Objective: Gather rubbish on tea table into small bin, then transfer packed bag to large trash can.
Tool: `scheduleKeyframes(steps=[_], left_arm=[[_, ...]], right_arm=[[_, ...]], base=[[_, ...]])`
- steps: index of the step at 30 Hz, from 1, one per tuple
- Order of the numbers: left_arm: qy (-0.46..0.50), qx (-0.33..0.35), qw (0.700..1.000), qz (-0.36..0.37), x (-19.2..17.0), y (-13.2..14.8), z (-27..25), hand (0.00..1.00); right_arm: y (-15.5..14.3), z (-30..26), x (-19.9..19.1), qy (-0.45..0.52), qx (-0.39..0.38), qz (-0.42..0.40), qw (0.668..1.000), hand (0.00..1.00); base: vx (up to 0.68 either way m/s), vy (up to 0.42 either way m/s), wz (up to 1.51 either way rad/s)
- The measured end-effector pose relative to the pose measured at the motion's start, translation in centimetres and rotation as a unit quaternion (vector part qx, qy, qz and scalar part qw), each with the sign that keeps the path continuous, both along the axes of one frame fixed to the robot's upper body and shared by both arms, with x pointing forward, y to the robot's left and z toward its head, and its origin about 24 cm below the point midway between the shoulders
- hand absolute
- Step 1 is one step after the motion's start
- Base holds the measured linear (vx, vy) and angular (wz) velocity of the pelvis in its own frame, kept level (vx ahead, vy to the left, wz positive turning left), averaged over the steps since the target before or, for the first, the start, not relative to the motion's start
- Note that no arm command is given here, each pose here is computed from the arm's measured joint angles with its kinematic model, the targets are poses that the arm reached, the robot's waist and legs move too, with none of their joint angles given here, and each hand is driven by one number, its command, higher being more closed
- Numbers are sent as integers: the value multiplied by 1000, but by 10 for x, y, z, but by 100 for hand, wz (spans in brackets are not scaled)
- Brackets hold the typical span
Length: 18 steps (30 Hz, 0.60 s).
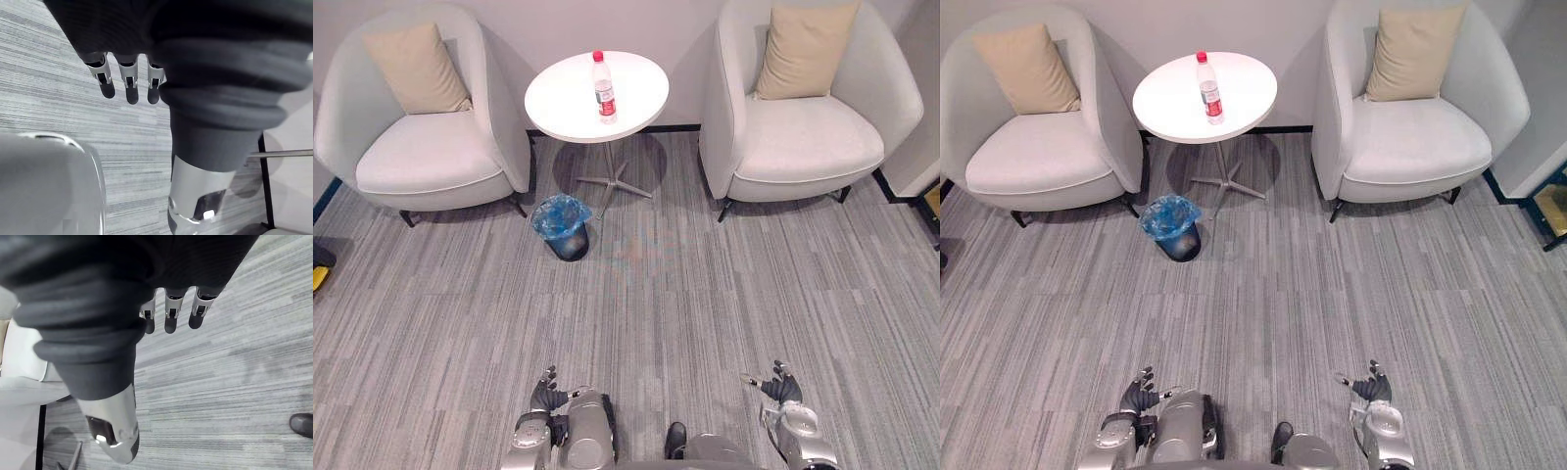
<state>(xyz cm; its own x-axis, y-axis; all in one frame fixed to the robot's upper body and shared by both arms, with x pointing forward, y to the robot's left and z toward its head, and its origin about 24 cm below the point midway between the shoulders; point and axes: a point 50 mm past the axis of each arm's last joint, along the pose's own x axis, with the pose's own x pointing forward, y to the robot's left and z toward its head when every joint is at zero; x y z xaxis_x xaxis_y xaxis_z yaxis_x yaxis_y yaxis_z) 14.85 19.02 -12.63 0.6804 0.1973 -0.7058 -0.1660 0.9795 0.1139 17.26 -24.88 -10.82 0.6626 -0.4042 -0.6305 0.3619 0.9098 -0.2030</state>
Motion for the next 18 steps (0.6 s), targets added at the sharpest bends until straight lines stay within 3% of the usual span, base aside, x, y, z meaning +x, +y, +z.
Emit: scheduleKeyframes(steps=[9,18], left_arm=[[15,12,1000,-8,-5,7,-3,0],[3,33,999,-14,6,18,3,0]], right_arm=[[23,-14,-9,33,20,32,999,0],[18,-12,-9,36,5,39,999,0]], base=[[497,211,-9],[389,-92,41]])
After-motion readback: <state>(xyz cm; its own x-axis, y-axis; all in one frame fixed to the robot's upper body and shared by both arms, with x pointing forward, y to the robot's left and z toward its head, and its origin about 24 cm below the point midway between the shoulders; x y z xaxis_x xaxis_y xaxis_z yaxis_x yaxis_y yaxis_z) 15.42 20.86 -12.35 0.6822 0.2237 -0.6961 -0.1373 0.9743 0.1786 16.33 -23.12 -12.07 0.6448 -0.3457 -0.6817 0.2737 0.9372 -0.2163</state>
